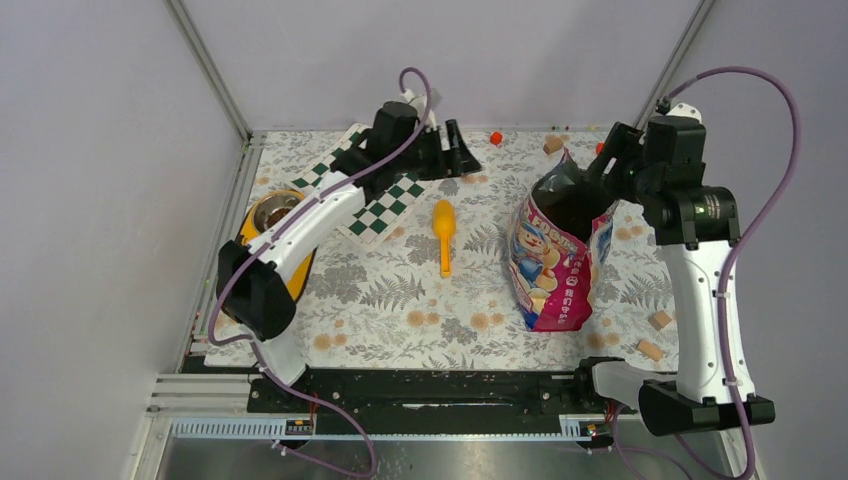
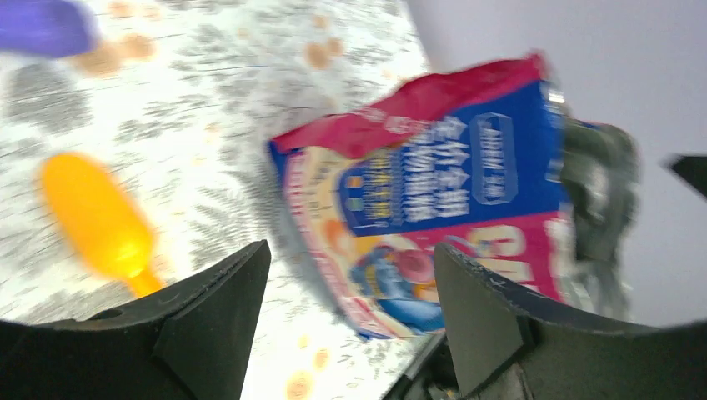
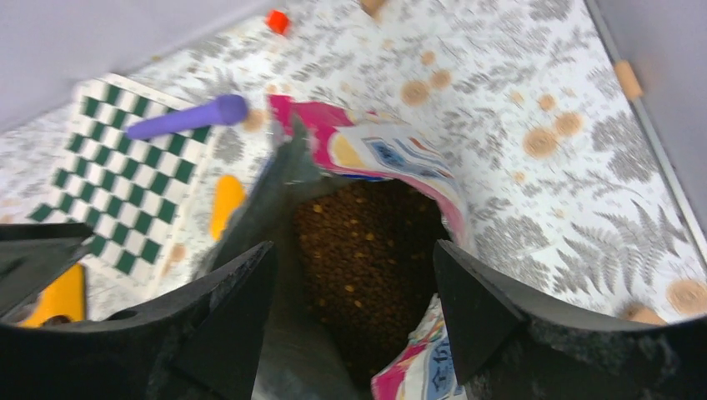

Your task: Serve the pet food

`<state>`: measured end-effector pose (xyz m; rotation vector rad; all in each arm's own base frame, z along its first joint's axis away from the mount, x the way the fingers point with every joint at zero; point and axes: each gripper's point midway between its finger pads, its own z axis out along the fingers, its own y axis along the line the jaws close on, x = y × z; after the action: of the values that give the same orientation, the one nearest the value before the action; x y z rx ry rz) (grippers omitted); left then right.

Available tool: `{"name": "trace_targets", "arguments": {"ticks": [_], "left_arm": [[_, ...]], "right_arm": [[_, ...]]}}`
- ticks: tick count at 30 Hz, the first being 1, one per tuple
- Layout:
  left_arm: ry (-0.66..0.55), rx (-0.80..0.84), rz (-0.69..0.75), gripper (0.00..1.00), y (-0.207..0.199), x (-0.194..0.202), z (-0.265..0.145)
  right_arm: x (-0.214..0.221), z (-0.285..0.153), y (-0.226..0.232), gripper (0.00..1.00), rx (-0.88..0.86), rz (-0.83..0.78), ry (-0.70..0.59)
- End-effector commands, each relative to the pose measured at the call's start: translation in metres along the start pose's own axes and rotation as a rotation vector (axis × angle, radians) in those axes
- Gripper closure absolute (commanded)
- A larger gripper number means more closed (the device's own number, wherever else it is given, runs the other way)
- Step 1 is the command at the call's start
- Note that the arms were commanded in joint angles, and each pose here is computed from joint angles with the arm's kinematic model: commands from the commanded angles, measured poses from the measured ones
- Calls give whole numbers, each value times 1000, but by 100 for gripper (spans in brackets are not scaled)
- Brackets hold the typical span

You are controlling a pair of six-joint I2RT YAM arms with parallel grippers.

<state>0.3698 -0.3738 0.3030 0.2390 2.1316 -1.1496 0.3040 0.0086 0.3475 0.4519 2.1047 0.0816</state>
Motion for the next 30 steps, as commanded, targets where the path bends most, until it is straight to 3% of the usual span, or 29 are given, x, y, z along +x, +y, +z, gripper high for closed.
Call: {"name": "trace_targets", "arguments": {"ticks": [1, 5, 8, 11, 18, 23, 27, 30], "left_arm": [[-22, -283, -8, 27, 73, 17, -13], [96, -424, -36, 27, 125, 66, -4], [139, -545, -33, 25, 156, 93, 2], [155, -658, -4, 24, 175, 112, 10], [243, -735, 17, 25, 184, 157, 32], [297, -792, -8, 40, 201, 182, 35], [343, -811, -23, 47, 210, 202, 38], [346, -830, -32, 61, 215, 207, 35]], "right_arm": [[-41, -39, 37, 24, -220, 5, -142], [-61, -68, 76, 23, -466, 18, -254], [-60, -78, 98, 23, -590, 25, -236], [-52, -71, 108, 24, -617, 30, -192], [-35, -58, 108, 24, -596, 55, -136], [-32, -59, 107, 24, -594, 60, -126], [-30, -61, 107, 25, -598, 59, -122], [-27, -63, 107, 24, -605, 61, -118]]}}
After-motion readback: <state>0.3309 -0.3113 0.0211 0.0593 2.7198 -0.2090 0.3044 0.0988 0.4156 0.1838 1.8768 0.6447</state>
